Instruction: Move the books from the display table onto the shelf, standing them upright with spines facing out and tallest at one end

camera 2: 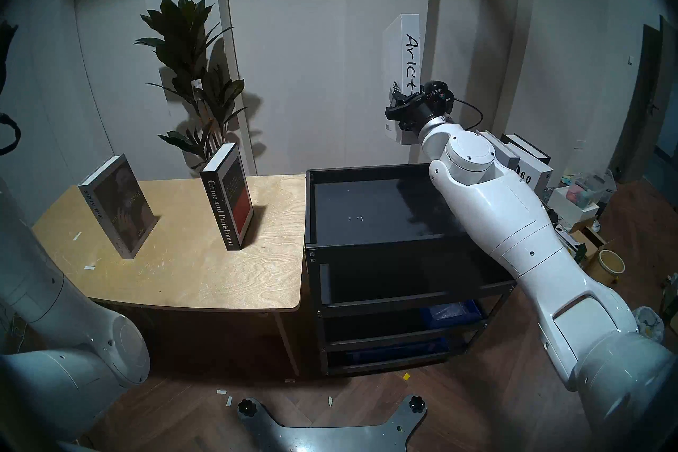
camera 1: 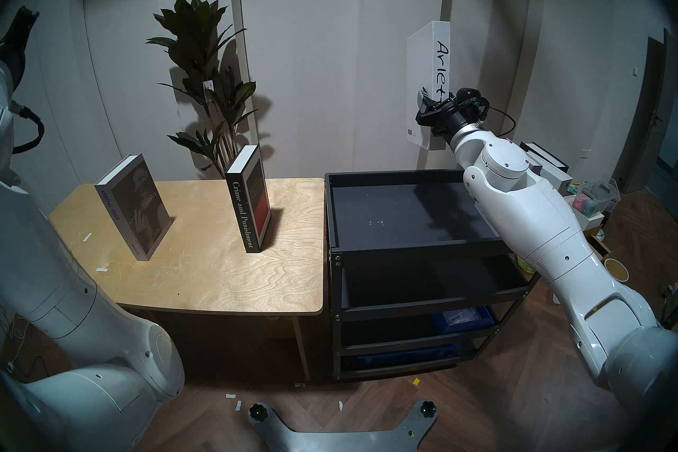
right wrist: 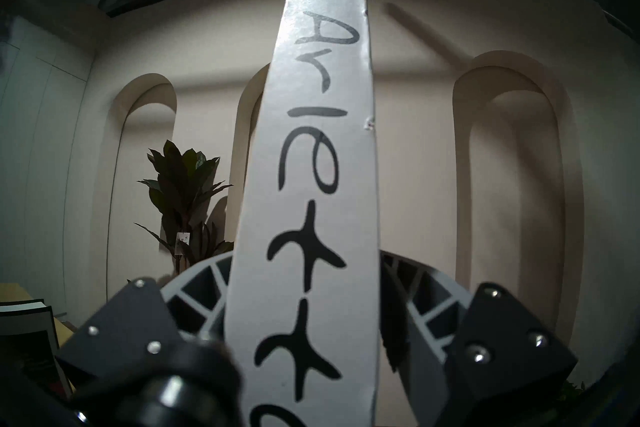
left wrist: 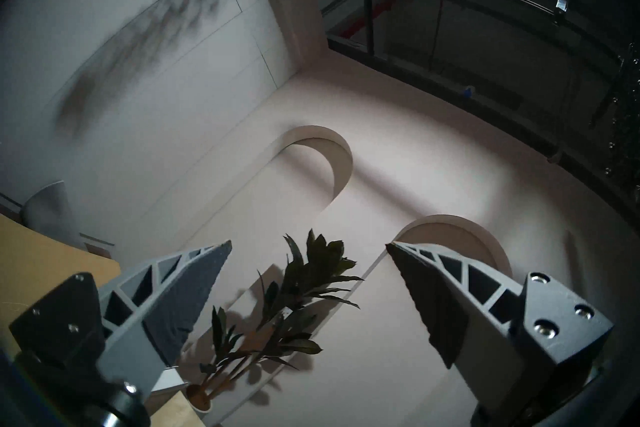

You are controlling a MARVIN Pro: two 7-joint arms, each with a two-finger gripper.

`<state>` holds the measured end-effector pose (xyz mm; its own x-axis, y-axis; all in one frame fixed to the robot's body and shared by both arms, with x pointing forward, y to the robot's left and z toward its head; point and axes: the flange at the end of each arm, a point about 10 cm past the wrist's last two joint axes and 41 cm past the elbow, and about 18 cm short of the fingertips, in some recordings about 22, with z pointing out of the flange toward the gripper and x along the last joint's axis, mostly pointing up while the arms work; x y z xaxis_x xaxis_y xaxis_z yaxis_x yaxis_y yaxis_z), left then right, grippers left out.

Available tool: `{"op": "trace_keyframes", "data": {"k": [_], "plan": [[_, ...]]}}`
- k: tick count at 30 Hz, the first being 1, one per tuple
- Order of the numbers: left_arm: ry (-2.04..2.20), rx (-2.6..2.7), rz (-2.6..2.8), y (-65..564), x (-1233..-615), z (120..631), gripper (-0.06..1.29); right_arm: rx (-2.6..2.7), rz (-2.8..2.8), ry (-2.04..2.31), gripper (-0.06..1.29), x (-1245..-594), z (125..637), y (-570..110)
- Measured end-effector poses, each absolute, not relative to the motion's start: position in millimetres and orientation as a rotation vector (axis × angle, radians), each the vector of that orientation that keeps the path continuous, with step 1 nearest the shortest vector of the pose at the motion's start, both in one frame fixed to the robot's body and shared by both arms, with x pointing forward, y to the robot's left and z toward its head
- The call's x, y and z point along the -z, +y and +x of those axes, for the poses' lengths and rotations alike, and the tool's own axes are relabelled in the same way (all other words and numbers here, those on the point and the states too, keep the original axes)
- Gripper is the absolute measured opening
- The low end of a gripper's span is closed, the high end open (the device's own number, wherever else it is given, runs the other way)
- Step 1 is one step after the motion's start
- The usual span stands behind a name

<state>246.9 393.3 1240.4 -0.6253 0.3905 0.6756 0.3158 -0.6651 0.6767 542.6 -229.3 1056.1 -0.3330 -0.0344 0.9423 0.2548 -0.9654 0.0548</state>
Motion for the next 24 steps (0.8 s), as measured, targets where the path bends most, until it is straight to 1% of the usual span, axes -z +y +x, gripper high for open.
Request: {"op": "trace_keyframes", "data": {"k": [10, 24], "plan": [[1.360, -2.464, 1.435, 417.6, -1212.8, 239.1, 1.24, 2.366, -1.667, -0.348, 0.68, -1045.9, 530.7, -225.8], [1.469, -2.367, 1.571, 446.3, -1168.0, 225.2, 1.24, 2.291, -1.662, -0.419, 0.68, -1009.2, 509.1, -221.8]]}}
